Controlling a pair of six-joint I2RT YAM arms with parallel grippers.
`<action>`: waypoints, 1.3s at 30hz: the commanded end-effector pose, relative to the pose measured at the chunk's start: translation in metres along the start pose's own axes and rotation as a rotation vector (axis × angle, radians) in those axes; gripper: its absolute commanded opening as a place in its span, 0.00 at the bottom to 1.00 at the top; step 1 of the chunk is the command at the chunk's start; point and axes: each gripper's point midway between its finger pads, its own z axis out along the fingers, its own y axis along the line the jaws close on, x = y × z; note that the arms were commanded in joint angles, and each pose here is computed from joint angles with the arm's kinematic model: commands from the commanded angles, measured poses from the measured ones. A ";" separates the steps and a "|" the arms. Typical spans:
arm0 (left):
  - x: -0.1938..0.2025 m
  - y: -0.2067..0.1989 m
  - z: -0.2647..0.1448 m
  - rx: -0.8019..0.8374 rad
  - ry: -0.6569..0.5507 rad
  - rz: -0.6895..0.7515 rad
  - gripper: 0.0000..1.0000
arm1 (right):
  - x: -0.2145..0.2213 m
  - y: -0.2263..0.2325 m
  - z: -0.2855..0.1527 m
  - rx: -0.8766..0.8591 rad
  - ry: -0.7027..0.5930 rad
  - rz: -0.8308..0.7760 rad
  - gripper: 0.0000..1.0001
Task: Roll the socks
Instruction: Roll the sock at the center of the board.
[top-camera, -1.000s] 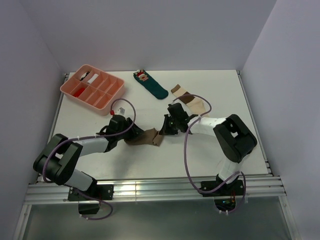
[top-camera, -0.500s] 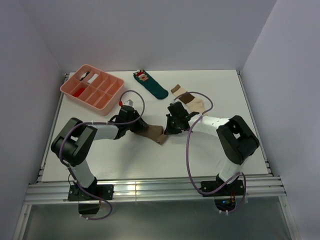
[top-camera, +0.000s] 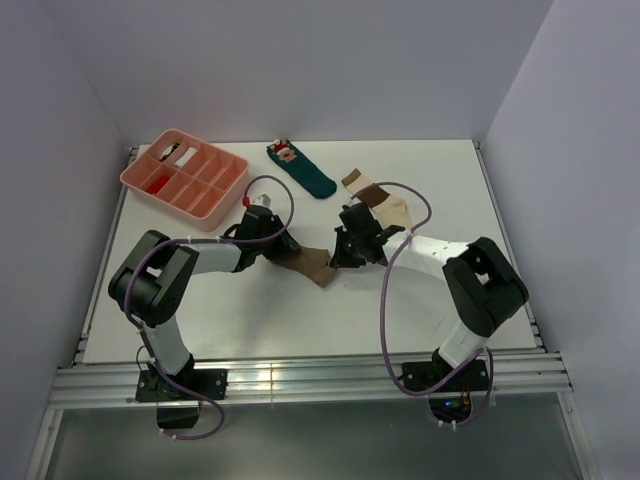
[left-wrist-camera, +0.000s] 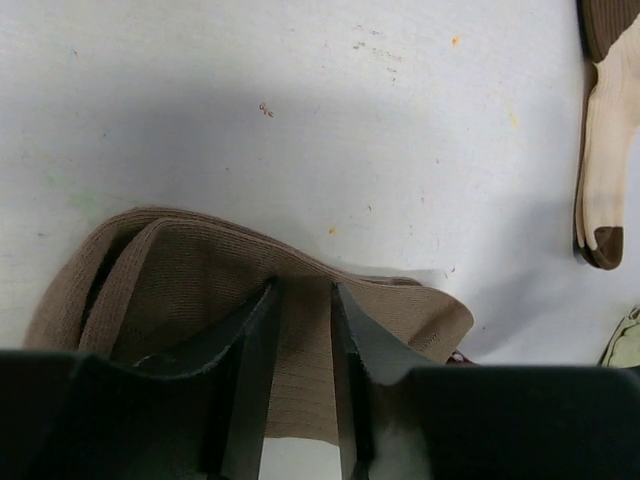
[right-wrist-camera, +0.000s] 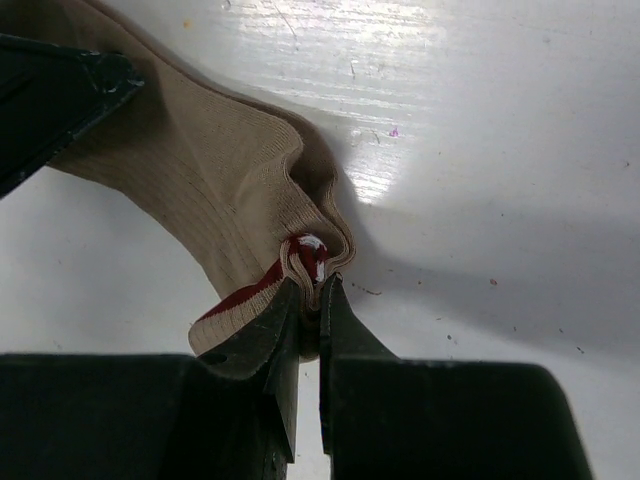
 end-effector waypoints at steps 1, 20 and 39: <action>0.011 0.037 0.004 -0.119 0.021 0.023 0.35 | 0.000 -0.005 -0.002 0.021 0.019 -0.020 0.00; -0.009 -0.050 -0.063 0.039 -0.226 0.319 0.56 | 0.012 -0.028 0.013 0.218 0.177 0.029 0.00; 0.099 -0.111 -0.059 0.000 -0.243 0.826 0.65 | 0.016 -0.017 0.016 0.184 0.226 0.054 0.00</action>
